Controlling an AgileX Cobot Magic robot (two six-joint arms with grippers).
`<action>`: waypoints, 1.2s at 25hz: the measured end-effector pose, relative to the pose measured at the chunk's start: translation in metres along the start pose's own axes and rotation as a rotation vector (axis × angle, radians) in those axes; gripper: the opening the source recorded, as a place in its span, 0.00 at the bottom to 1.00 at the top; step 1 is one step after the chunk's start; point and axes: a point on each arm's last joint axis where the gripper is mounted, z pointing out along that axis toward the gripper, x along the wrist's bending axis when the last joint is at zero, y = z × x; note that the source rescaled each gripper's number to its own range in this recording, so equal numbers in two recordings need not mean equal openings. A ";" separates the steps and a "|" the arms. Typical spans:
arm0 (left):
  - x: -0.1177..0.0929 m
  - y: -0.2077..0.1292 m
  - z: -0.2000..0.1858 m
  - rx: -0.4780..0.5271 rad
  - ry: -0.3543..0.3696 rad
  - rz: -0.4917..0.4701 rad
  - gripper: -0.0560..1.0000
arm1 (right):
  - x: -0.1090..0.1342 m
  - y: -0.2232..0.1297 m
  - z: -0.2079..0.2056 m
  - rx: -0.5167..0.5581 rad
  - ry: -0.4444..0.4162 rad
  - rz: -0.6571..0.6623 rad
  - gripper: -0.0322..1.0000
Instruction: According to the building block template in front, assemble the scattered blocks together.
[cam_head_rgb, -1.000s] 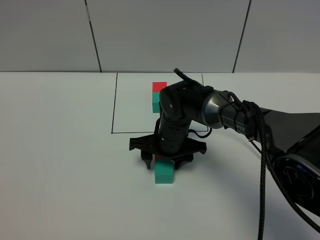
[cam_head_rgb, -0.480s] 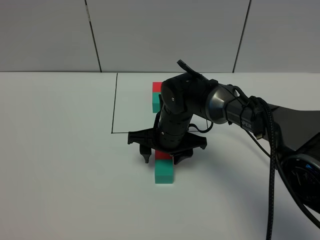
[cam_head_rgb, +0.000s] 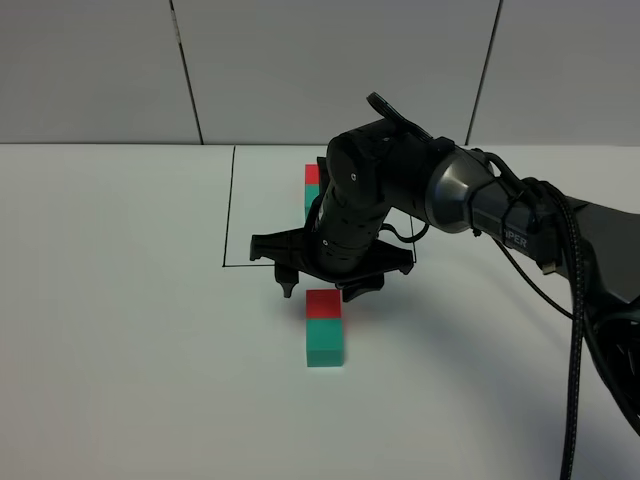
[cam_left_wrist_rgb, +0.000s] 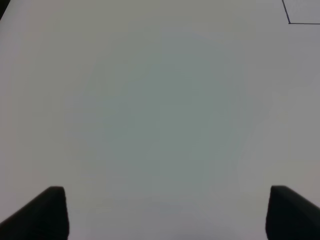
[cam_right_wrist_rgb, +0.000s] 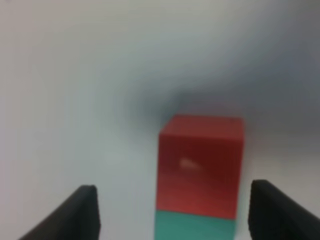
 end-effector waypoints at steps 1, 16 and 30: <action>0.000 0.000 0.000 0.000 0.000 0.000 0.88 | -0.002 0.000 0.000 -0.002 -0.019 -0.005 0.63; 0.000 0.000 0.000 0.000 0.000 0.001 0.88 | -0.050 0.024 -0.009 -0.003 -0.126 0.014 0.63; 0.000 0.000 0.000 0.000 0.000 0.001 0.88 | -0.157 0.070 -0.067 -0.091 -0.192 0.087 0.60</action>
